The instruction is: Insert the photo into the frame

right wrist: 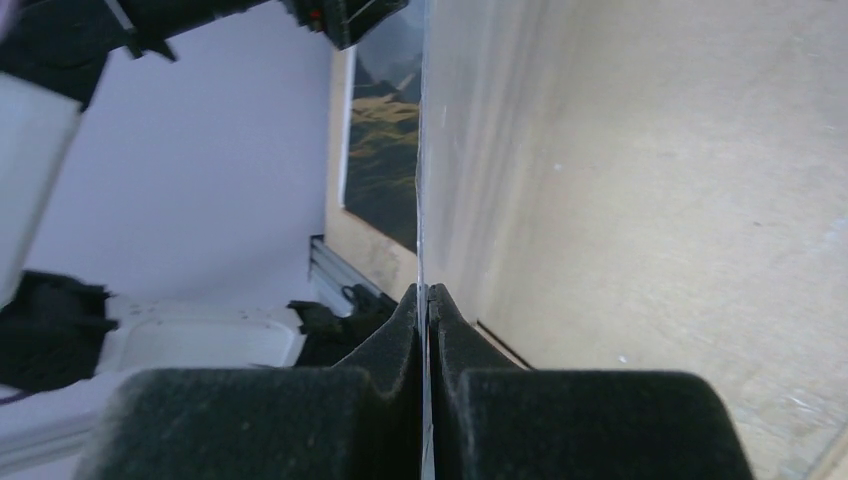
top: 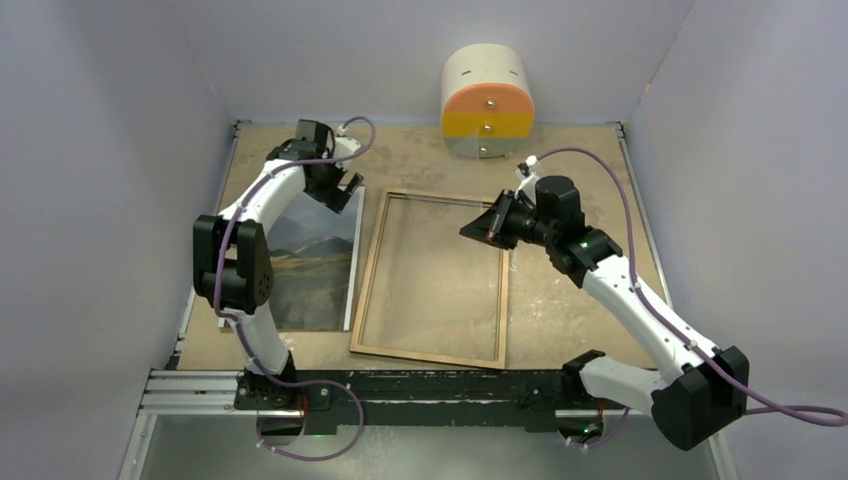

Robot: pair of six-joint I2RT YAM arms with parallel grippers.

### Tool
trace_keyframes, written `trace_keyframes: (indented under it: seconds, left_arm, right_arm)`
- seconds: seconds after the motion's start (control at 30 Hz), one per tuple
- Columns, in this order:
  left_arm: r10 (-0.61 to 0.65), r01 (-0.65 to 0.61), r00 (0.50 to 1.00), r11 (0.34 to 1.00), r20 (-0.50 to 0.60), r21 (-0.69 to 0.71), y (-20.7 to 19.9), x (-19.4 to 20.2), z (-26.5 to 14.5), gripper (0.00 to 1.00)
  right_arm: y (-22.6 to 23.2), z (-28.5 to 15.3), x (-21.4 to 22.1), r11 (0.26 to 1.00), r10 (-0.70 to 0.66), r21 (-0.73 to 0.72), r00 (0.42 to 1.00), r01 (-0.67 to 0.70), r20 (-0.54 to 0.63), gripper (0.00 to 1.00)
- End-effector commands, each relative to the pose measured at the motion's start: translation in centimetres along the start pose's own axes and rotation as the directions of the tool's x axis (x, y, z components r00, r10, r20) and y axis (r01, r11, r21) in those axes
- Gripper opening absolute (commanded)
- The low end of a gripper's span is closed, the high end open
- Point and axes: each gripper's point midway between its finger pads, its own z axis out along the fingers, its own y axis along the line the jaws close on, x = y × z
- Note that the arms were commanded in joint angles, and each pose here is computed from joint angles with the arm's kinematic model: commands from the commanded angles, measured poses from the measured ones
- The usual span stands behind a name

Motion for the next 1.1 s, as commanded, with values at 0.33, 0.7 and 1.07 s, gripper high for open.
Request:
trace_keyframes:
  seconds: [0.33, 0.7, 1.07]
  left_arm:
    - [-0.142, 0.143, 0.989, 0.989, 0.047, -0.036, 4.9, 1.9, -2.3, 0.97]
    - [-0.047, 0.047, 0.999, 0.999, -0.020, 0.008, 0.6, 4.7, -0.4, 0.97]
    - [0.044, -0.042, 0.999, 0.997, -0.026, 0.071, -4.3, 4.7, 1.0, 0.97]
  right_arm:
    - [2.1, 0.0, 0.8, 0.972, 0.134, -0.196, 0.991, -0.129, 0.011, 0.00]
    - [-7.6, 1.8, 4.2, 0.979, 0.202, -0.007, 0.975, -0.202, 0.097, 0.00]
    - [-9.8, 2.0, 4.4, 0.984, 0.167, 0.044, 0.976, -0.174, 0.140, 0.00]
